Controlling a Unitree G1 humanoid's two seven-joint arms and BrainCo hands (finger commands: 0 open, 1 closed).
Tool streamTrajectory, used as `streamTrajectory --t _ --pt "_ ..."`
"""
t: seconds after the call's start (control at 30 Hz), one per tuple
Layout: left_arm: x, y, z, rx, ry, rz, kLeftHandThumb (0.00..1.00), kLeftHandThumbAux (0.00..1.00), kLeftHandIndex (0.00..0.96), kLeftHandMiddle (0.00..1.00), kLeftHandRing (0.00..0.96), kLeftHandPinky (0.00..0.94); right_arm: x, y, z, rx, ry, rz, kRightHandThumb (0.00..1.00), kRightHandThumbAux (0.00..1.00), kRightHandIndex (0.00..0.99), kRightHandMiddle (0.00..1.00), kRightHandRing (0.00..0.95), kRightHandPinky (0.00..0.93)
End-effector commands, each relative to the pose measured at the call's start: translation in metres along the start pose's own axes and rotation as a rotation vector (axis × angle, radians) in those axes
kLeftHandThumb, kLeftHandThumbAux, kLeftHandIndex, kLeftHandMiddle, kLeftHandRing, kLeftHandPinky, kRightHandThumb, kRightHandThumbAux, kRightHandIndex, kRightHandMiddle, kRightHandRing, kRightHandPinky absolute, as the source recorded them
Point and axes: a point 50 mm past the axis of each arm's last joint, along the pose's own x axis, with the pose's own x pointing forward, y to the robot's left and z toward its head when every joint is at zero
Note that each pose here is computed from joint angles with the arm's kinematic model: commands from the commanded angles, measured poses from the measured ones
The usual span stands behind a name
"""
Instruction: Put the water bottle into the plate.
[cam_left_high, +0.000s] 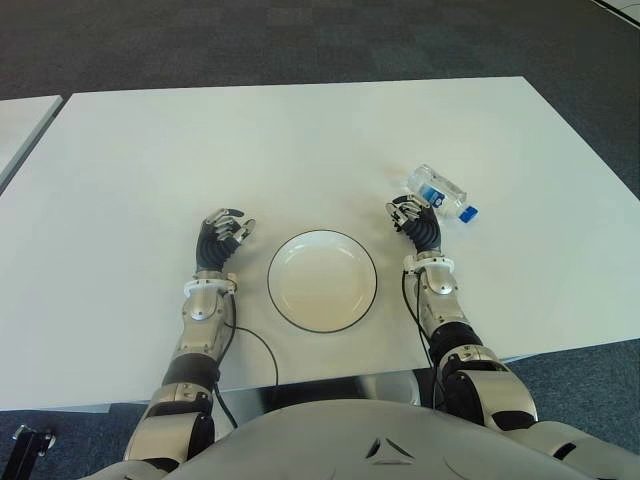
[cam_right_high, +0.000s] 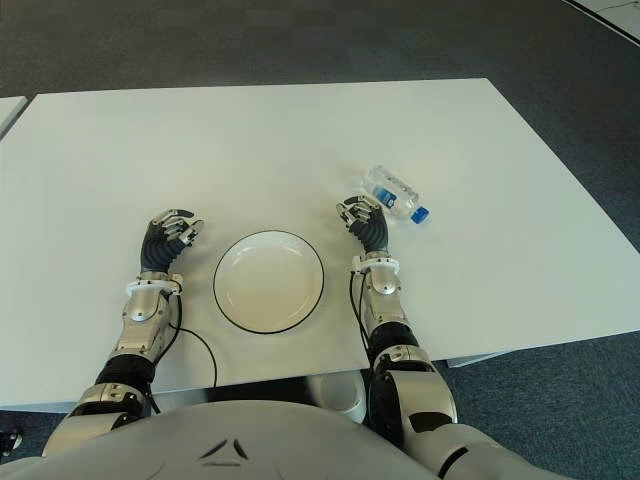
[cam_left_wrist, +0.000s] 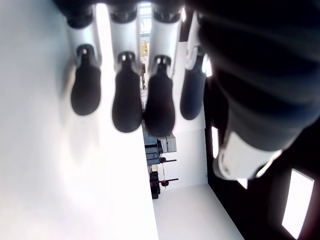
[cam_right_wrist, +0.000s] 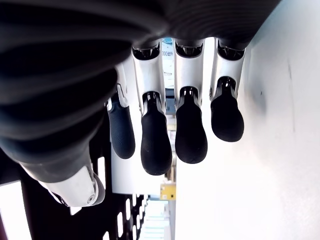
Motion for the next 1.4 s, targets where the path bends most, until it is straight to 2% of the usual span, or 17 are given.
streamTrajectory --t 0.03,0.33,0.63,0.9,1.0,1.03,1.07,1.1,1.13,1.2,1.23,1.3,1.4 --pt "-0.007 -0.002 -0.011 0.005 0.069 0.007 0.705 0.718 0.434 0.691 0.679 0.647 -0.003 -0.002 -0.005 0.008 0.019 -0.009 0.708 0.726 0.438 0.710 0.702 0.705" --pt "-0.007 -0.003 -0.011 0.007 0.077 0.010 0.704 0.719 0.434 0.687 0.676 0.647 0.014 -0.010 0.033 -0.026 -0.124 -0.046 0.710 0.726 0.438 0.713 0.707 0.709" --pt "-0.007 -0.004 -0.012 0.008 0.084 0.017 0.705 0.718 0.435 0.694 0.683 0.662 0.032 -0.018 0.088 -0.190 -0.343 -0.117 0.709 0.727 0.437 0.721 0.717 0.724" --pt "-0.007 -0.004 -0.012 0.006 0.081 0.016 0.705 0.718 0.434 0.691 0.679 0.654 0.037 -0.023 0.106 -0.325 -0.453 -0.158 0.706 0.727 0.435 0.679 0.672 0.642" --pt "-0.008 -0.004 -0.012 0.005 0.078 0.018 0.705 0.718 0.434 0.690 0.679 0.656 0.042 -0.024 0.116 -0.413 -0.489 -0.157 0.698 0.729 0.423 0.560 0.540 0.491" --pt "-0.008 -0.004 -0.012 0.005 0.077 0.019 0.705 0.718 0.434 0.691 0.680 0.659 0.044 -0.025 0.117 -0.435 -0.494 -0.155 0.689 0.730 0.413 0.425 0.406 0.386" --pt "-0.008 -0.004 -0.012 0.006 0.076 0.019 0.705 0.718 0.434 0.691 0.680 0.659 0.048 -0.027 0.118 -0.476 -0.485 -0.154 0.687 0.730 0.411 0.397 0.378 0.364" --pt "-0.008 -0.004 -0.012 0.006 0.075 0.019 0.705 0.718 0.434 0.692 0.681 0.662 0.051 -0.030 0.119 -0.503 -0.477 -0.155 0.570 0.711 0.322 0.325 0.313 0.309" --pt "-0.007 -0.004 -0.012 0.006 0.075 0.018 0.705 0.718 0.434 0.692 0.681 0.663 0.055 -0.034 0.119 -0.556 -0.457 -0.157 0.526 0.705 0.290 0.299 0.289 0.290" --pt "-0.007 -0.004 -0.012 0.007 0.074 0.018 0.705 0.718 0.435 0.694 0.683 0.665 0.059 -0.038 0.119 -0.614 -0.437 -0.160 0.421 0.647 0.166 0.190 0.192 0.202" --pt "-0.007 -0.004 -0.012 0.007 0.074 0.017 0.705 0.718 0.435 0.694 0.683 0.665 0.060 -0.040 0.118 -0.656 -0.422 -0.160 0.407 0.639 0.148 0.175 0.179 0.190" --pt "-0.007 -0.004 -0.013 0.007 0.073 0.016 0.705 0.718 0.435 0.696 0.684 0.665 0.062 -0.041 0.118 -0.735 -0.390 -0.159 0.387 0.550 0.063 0.080 0.083 0.091" --pt "-0.007 -0.003 -0.013 0.009 0.073 0.019 0.705 0.718 0.435 0.698 0.686 0.668 0.065 -0.042 0.116 -0.816 -0.344 -0.171 0.398 0.452 0.020 0.026 0.027 0.029"
